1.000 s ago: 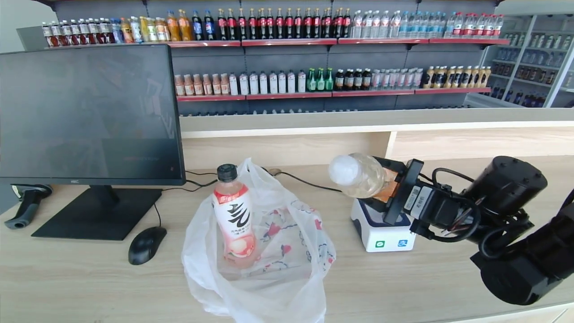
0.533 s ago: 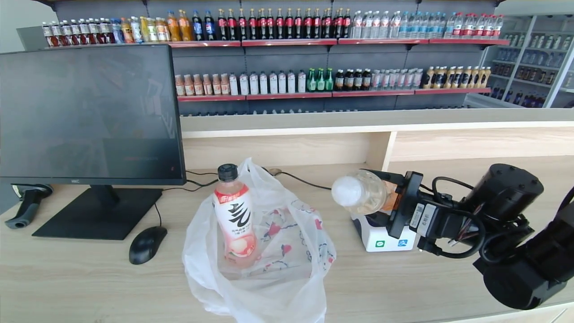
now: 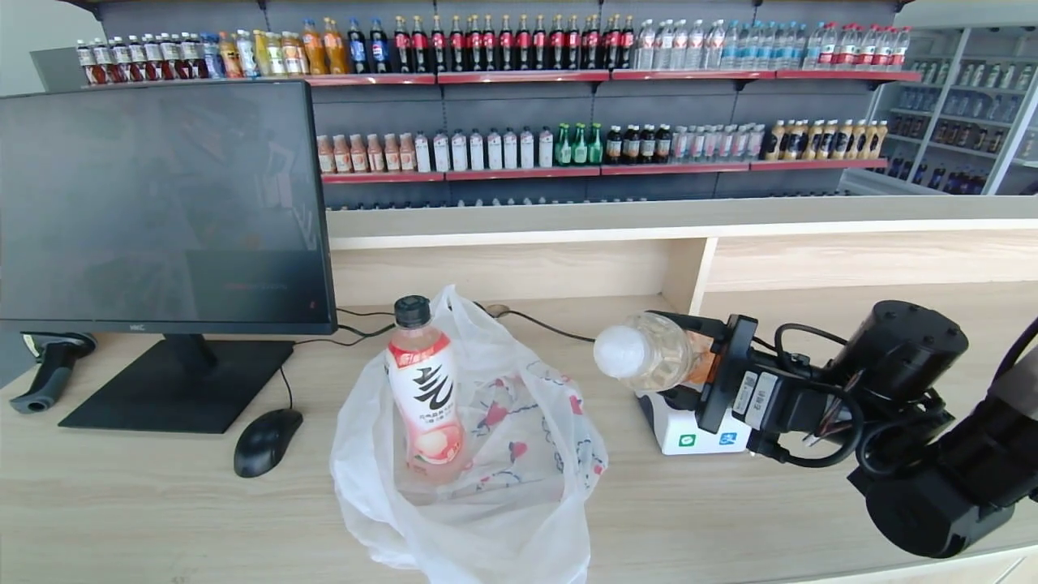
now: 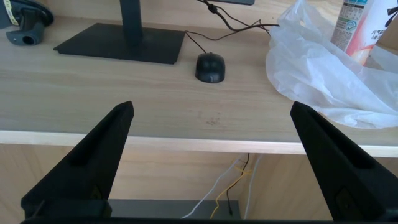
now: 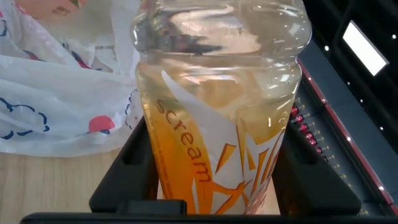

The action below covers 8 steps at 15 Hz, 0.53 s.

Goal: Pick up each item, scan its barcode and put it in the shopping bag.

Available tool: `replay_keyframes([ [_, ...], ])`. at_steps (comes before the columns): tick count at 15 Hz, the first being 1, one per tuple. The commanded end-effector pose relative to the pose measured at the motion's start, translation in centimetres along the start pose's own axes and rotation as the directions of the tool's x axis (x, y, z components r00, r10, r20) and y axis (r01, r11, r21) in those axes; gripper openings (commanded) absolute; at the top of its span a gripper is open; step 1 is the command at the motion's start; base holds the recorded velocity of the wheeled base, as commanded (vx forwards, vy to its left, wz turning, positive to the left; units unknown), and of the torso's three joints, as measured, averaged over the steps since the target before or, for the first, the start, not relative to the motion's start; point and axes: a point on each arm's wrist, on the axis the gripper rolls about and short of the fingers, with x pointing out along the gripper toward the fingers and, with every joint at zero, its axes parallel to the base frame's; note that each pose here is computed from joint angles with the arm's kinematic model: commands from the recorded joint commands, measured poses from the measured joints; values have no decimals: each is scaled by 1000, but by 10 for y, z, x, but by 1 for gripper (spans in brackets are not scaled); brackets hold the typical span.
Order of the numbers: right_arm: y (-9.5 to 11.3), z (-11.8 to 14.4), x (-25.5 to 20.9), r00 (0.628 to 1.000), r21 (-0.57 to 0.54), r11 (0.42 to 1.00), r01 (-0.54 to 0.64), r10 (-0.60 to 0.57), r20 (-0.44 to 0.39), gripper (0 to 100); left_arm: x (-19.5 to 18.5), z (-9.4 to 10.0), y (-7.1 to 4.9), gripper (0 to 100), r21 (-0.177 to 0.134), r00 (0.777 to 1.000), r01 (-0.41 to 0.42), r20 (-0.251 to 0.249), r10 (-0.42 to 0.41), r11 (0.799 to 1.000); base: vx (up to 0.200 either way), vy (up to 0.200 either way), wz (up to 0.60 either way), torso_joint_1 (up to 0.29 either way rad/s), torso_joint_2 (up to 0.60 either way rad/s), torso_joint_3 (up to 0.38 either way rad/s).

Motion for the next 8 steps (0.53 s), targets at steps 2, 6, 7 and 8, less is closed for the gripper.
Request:
replay_keyframes([
  [2,-1,-3,3,1000,-5,1000,3,-3,3,0,0,0,0,100,-1,1000,-1,1,1,1000,0,0,0,0,0,0],
  [6,-2,-3,4,1000,-5,1000,6,-6,5,0,0,0,0,100,-1,1000,-1,1,1,1000,0,0,0,0,0,0],
  [7,-1,-3,4,1000,-2,1000,3,-3,3,0,0,0,0,100,-1,1000,-1,1,1,1000,0,0,0,0,0,0],
  [8,-2,-4,4,1000,-3,1000,6,-6,3,0,0,0,0,100,-1,1000,-1,1,1,1000,0,0,0,0,0,0],
])
